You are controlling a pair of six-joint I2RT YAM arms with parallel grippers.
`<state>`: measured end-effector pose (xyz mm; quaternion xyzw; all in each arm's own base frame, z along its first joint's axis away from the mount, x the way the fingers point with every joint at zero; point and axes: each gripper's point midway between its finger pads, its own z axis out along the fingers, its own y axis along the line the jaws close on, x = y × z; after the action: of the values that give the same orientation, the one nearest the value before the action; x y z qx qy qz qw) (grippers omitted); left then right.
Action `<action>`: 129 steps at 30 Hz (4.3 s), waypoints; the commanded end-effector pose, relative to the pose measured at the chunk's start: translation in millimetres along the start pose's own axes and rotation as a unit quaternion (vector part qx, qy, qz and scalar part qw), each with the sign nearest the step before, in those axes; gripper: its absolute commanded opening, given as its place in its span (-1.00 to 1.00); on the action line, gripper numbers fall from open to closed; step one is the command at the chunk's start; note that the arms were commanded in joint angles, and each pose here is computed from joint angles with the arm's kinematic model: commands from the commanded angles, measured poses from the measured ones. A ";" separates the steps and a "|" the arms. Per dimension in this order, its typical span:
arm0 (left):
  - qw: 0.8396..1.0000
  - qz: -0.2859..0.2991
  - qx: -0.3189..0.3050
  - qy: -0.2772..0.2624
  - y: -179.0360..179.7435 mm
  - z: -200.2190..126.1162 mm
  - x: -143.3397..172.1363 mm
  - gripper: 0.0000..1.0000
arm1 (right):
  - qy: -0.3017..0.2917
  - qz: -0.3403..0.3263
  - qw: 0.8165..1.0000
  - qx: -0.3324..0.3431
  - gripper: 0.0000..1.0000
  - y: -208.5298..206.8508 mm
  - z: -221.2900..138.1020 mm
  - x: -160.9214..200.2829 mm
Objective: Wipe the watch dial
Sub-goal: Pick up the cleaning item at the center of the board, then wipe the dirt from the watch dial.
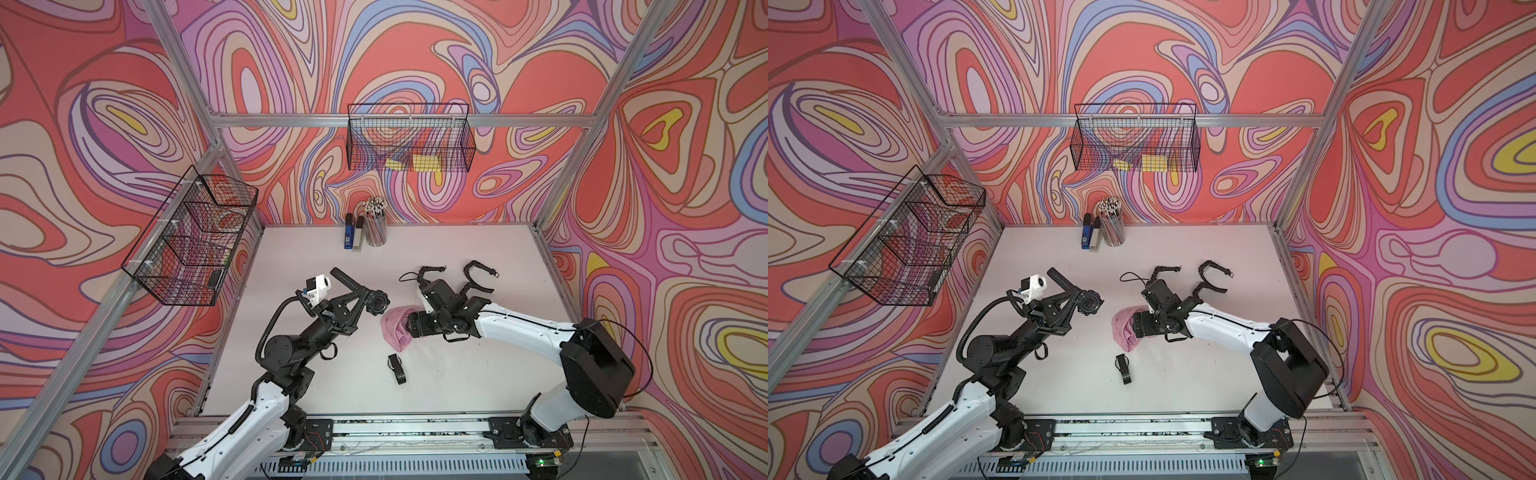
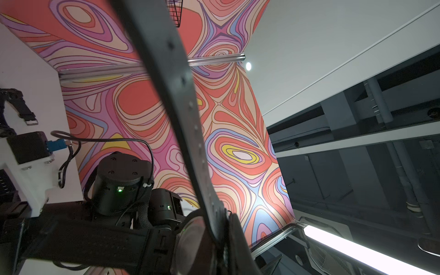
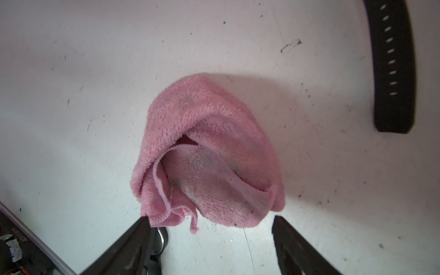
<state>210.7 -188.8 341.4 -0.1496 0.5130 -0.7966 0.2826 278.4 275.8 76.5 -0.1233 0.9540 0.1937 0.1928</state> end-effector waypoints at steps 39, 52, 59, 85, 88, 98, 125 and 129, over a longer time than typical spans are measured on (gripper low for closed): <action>0.994 0.072 -0.057 -0.056 9.9 12.1 -27.2 -1.00 | -0.311 -0.116 0.896 -0.294 -1.00 153.6 -228.7 -81.2; 0.996 0.050 -0.019 -0.071 -4.5 12.6 -30.4 -1.00 | -0.279 -0.114 0.923 -0.242 -1.00 161.1 -154.1 -86.2; 0.996 0.048 -0.008 -0.080 -9.7 11.1 -32.4 -1.00 | -0.251 -0.135 0.922 -0.262 -1.00 190.3 -139.9 -86.4; 0.994 0.038 0.014 -0.103 -19.9 -6.2 -32.7 -1.00 | -0.273 -0.082 0.942 -0.177 -1.00 127.1 -141.9 -128.7; 0.993 0.039 0.012 -0.109 -18.6 -9.6 -33.4 -1.00 | -0.267 -0.084 0.945 -0.170 -1.00 122.6 -150.1 -121.7; 0.994 0.043 0.010 -0.095 -20.9 -7.5 -28.7 -1.00 | -0.202 -0.071 0.965 -0.150 -1.00 95.0 -126.7 -74.8; 0.983 0.142 -0.112 -0.028 -18.5 13.9 -15.3 -1.00 | -0.272 -0.179 0.905 -0.274 -1.00 209.7 -197.5 -82.3; 0.984 0.139 -0.110 -0.020 -20.3 11.8 -10.9 -1.00 | -0.294 -0.185 0.906 -0.242 -1.00 206.5 -196.0 -96.0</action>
<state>237.9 -176.5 345.4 -0.1658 0.6165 -0.6610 0.3943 224.2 389.2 328.6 -0.2810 0.7565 0.4196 0.4156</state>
